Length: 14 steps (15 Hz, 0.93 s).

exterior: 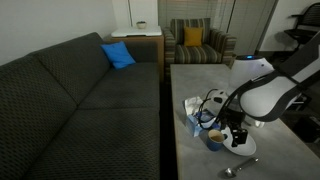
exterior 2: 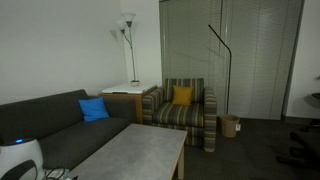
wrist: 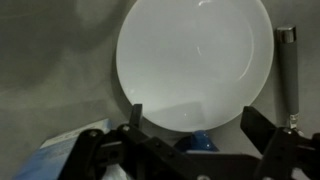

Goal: Remove the blue mug from the white plate and place it on the table

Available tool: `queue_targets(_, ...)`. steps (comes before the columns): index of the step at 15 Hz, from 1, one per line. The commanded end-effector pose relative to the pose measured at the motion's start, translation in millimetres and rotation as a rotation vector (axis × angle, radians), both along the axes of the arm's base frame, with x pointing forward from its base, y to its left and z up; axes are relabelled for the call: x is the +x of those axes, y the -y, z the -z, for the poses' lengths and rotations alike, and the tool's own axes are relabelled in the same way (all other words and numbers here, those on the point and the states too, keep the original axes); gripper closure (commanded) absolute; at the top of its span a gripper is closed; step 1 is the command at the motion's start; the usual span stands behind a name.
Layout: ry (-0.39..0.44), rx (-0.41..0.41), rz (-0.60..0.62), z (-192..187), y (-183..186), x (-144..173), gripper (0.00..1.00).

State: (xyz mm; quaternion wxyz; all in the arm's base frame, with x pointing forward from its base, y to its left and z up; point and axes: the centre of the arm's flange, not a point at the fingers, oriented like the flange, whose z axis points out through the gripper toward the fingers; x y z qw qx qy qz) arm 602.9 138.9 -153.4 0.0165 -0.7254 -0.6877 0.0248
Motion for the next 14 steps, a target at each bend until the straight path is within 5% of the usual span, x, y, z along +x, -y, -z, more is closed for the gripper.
queue_targets(1,-0.019,-0.008,0.000,-18.8,9.2,0.3,0.00)
queue_targets(14,-0.028,-0.073,0.001,-66.5,6.5,-21.8,0.00)
